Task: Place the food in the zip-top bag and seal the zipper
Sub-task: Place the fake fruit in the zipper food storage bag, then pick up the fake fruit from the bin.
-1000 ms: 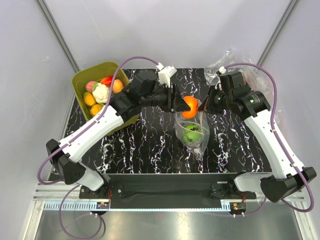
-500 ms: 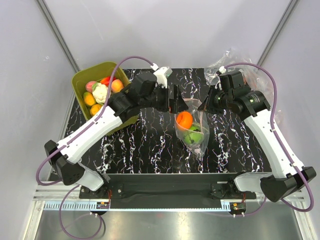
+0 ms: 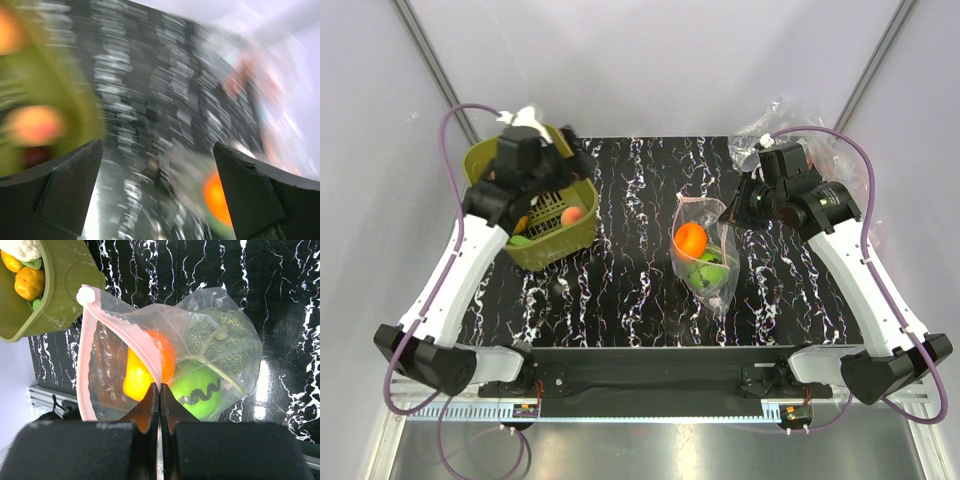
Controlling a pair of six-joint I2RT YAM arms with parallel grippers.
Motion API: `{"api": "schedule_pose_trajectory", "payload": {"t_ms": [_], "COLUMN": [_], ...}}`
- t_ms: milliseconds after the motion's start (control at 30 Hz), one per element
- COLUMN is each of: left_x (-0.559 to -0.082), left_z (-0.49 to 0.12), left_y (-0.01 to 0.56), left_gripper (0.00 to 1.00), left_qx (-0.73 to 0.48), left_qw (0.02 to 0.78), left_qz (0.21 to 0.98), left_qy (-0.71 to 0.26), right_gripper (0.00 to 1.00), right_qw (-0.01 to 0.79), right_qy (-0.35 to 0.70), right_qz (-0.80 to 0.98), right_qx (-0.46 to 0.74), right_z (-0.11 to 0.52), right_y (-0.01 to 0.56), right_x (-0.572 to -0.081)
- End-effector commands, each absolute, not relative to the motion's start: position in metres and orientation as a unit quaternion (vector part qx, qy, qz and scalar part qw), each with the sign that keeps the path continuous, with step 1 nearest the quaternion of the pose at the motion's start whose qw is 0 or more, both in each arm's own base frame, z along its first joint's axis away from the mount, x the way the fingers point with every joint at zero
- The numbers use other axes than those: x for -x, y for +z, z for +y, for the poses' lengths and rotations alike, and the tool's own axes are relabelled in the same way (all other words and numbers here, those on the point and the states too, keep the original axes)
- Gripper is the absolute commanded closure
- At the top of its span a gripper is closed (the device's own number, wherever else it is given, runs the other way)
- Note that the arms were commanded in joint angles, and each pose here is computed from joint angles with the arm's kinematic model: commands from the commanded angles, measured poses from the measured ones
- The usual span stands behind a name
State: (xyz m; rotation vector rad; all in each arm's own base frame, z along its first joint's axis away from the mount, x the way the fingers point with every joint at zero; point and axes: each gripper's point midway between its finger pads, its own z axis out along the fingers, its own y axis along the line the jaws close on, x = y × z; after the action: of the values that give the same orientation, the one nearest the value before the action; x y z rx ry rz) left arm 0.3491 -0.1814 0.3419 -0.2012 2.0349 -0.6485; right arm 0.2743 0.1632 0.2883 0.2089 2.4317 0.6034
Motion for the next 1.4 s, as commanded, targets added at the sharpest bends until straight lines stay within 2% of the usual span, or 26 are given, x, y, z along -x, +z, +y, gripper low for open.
{"api": "schedule_pose_trajectory", "payload": {"t_ms": [0, 167, 200, 267, 300, 500, 700, 867, 1100, 1233, 1333, 1367], "left_x": [-0.37, -0.379, -0.379, -0.385, -0.386, -0.403, -0.403, -0.402, -0.398, -0.397, -0.4, -0.401], "left_z": [-0.108, -0.047, -0.038, -0.023, -0.015, 0.023, 0.039, 0.055, 0.047, 0.038, 0.029, 0.028], "left_y": [0.301, 0.266, 0.249, 0.246, 0.227, 0.182, 0.149, 0.119, 0.079, 0.07, 0.069, 0.074], "left_gripper": [0.01, 0.01, 0.01, 0.01, 0.01, 0.01, 0.01, 0.01, 0.02, 0.07, 0.23, 0.31], "left_qx": [0.196, 0.248, 0.252, 0.249, 0.242, 0.211, 0.225, 0.225, 0.242, 0.244, 0.241, 0.24], "left_qw": [0.439, 0.397, 0.37, 0.358, 0.325, 0.264, 0.225, 0.181, 0.134, 0.12, 0.119, 0.127], "left_qz": [0.86, 0.881, 0.893, 0.9, 0.914, 0.931, 0.941, 0.948, 0.957, 0.961, 0.963, 0.962], "left_qy": [-0.172, -0.069, -0.041, -0.009, 0.021, 0.137, 0.114, 0.134, 0.084, 0.055, 0.022, 0.018], "right_gripper": [1.0, 1.0, 1.0, 1.0, 1.0, 1.0, 1.0, 1.0, 1.0, 1.0, 1.0, 1.0], "right_qw": [0.339, 0.337, 0.338, 0.338, 0.336, 0.33, 0.328, 0.335, 0.337, 0.341, 0.342, 0.342], "right_qy": [0.227, 0.229, 0.229, 0.228, 0.228, 0.233, 0.23, 0.223, 0.221, 0.216, 0.217, 0.217], "right_qz": [0.909, 0.91, 0.91, 0.91, 0.911, 0.913, 0.914, 0.913, 0.914, 0.913, 0.913, 0.913], "right_qx": [-0.085, -0.077, -0.077, -0.075, -0.074, -0.067, -0.062, -0.057, -0.051, -0.051, -0.051, -0.052], "right_z": [0.156, 0.157, 0.157, 0.157, 0.157, 0.16, 0.159, 0.156, 0.156, 0.153, 0.153, 0.153], "right_y": [0.304, 0.304, 0.304, 0.304, 0.303, 0.301, 0.296, 0.298, 0.298, 0.299, 0.3, 0.3], "right_x": [-0.275, -0.275, -0.275, -0.275, -0.275, -0.275, -0.271, -0.272, -0.272, -0.272, -0.272, -0.272]}}
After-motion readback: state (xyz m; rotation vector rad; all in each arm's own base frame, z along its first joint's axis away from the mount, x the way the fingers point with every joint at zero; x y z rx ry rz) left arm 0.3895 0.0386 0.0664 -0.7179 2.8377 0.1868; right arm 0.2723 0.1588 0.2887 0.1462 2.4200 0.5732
